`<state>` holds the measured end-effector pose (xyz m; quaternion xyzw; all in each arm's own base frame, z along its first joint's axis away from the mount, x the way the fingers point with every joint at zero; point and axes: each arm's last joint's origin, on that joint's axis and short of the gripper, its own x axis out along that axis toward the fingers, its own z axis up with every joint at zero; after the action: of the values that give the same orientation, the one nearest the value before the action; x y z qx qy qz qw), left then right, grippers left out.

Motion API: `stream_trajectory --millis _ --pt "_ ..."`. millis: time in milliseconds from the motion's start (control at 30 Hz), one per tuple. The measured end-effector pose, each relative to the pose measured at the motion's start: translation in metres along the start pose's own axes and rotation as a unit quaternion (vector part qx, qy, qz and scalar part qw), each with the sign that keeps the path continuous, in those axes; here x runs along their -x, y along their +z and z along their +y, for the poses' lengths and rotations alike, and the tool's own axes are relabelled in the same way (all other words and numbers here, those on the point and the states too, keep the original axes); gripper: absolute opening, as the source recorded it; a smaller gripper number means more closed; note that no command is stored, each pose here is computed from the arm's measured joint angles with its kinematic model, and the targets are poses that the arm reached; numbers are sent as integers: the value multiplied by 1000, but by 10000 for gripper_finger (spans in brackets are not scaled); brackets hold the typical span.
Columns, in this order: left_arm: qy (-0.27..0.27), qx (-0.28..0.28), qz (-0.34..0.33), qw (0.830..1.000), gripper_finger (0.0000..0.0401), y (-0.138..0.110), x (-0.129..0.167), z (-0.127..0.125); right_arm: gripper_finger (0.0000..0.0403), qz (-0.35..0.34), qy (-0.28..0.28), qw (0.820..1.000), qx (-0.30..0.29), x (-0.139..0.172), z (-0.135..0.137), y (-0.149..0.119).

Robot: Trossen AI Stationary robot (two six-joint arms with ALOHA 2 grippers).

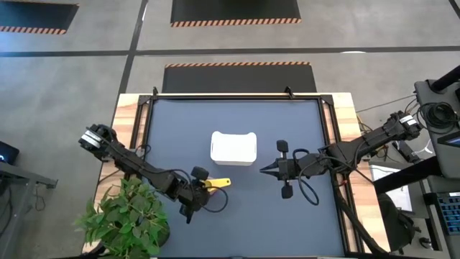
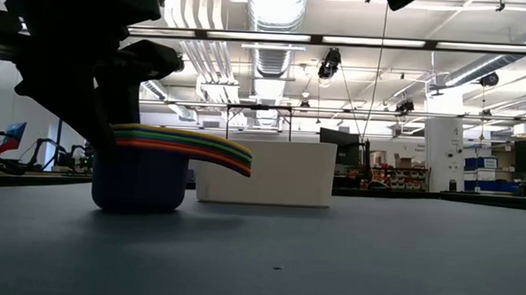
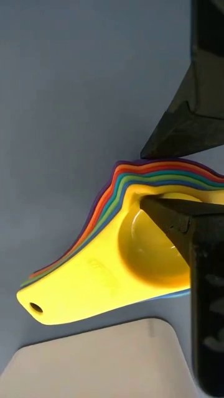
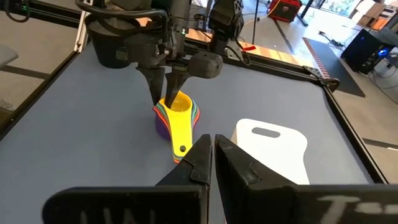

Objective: Nest measuring cups in basket
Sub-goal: Put the stacked measuring cups into the white bin

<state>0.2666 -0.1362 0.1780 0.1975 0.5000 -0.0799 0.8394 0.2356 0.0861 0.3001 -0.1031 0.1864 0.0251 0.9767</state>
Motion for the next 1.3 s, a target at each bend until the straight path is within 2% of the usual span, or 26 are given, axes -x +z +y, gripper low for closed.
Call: stream_trajectory --millis 1300 --pt "16 -11 -3 1000 75 7 7 2 9 3 0 1000 1 0 0 -1"
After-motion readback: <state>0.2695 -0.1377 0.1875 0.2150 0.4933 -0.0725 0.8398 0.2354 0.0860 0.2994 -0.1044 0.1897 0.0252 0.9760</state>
